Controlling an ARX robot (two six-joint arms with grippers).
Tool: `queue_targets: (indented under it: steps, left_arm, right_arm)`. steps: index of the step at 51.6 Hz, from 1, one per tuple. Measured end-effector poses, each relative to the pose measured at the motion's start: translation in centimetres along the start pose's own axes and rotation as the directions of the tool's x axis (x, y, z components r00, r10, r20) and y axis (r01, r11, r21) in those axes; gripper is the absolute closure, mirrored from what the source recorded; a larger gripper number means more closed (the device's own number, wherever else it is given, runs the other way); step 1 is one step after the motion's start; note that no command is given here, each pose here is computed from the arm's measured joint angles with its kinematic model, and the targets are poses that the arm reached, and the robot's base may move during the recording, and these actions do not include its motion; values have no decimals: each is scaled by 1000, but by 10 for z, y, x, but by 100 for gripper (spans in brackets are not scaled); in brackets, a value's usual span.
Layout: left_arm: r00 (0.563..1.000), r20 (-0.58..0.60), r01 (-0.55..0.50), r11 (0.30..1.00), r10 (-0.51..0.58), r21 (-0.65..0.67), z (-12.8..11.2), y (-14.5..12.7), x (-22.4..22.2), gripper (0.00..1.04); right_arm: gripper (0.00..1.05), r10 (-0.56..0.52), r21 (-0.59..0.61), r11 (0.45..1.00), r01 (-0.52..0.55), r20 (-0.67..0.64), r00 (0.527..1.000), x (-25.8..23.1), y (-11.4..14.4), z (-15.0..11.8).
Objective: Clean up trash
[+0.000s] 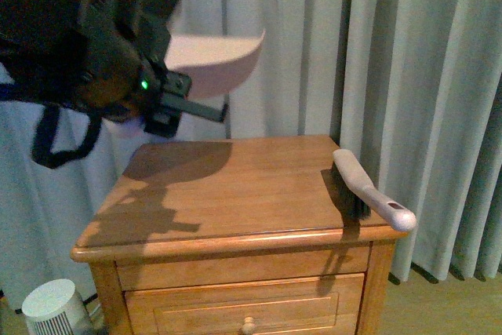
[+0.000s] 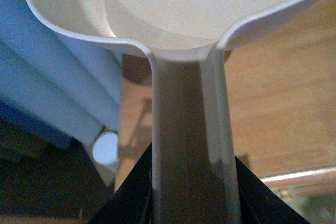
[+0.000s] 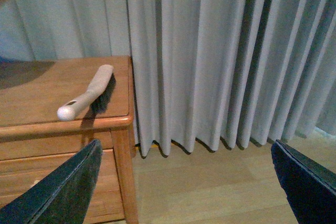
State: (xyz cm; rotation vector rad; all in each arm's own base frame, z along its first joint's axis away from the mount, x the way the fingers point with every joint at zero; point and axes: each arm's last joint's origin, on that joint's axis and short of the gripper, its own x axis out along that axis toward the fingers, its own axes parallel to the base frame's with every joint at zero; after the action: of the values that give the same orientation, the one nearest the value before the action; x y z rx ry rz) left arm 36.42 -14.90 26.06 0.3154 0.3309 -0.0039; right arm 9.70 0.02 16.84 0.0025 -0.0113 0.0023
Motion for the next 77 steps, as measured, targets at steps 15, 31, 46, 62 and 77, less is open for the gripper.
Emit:
queue_targets:
  steps: [15,31,46,62,77]
  left_arm:
    - [968,243,53,998,-60,38,-12,56,-98,79]
    - [958,285,22,1000,-24,8,-83,112,-183,79]
    - [964,264,36,999,-29,-21,-143,129,-228,79]
    - [970,240,56,995,-35,-81,-167,124,-232,79]
    - [970,240,56,995,-34,-85,-167,124,-232,79]
  right_arm:
    - [7,0,0,1000,0,0,1000,0,0,0]
    - [7,0,0,1000,0,0,1000,0,0,0]
    - [7,0,0,1000,0,0,1000,0,0,0]
    - [7,-355,-158,931,330,-174,919,12,7,-4]
    - [7,-180,-15,982,187,-361,915,93,22,61]
